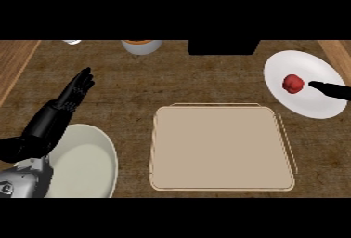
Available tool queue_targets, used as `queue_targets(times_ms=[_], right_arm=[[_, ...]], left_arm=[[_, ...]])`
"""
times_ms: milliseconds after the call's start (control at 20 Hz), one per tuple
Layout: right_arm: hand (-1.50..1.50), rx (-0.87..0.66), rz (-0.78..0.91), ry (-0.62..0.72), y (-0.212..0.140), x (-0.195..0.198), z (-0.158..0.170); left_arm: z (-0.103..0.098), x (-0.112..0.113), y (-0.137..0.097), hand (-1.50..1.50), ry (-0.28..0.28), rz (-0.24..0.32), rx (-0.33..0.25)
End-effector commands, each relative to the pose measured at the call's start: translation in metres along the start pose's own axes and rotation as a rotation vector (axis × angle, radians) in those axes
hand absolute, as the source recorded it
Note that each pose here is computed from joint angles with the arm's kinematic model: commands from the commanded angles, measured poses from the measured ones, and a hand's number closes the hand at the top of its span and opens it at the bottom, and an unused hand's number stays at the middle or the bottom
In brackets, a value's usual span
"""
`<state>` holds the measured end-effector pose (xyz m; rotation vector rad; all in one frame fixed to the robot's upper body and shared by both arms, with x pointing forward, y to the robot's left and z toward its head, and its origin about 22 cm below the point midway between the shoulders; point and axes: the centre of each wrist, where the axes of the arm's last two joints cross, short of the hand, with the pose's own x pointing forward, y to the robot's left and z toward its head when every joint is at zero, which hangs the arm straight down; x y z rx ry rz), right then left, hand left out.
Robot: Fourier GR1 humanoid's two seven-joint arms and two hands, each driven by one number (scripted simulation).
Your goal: Pick the bell pepper from the tray and place it in the plate
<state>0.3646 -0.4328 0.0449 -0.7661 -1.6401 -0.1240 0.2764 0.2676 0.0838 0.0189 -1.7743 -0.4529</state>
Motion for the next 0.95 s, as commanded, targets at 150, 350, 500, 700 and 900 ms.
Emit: queue_targets(times_ms=[150,350,500,700,900], right_arm=[[-1.50,0.037,-0.136,-0.053,-0.069,-0.015,0.015],[-1.50,0.072,-0.105,-0.028,-0.100,-0.016,0.023],[-1.50,0.078,-0.103,-0.065,-0.135,-0.022,0.034],[-1.50,0.084,-0.096,-0.061,-0.142,-0.034,0.053],[-1.50,0.135,-0.098,-0.061,-0.150,-0.030,0.048]], left_arm=[[0.008,-0.002,-0.002,0.00,0.010,0.003,0.022],[-0.001,-0.008,-0.009,0.00,0.020,-0.012,0.015],[-0.003,0.007,-0.015,0.00,-0.001,-0.013,0.013],[0.000,0.001,-0.001,0.00,0.009,0.013,-0.001],[-0.009,-0.010,-0.027,0.00,0.008,-0.010,-0.002]])
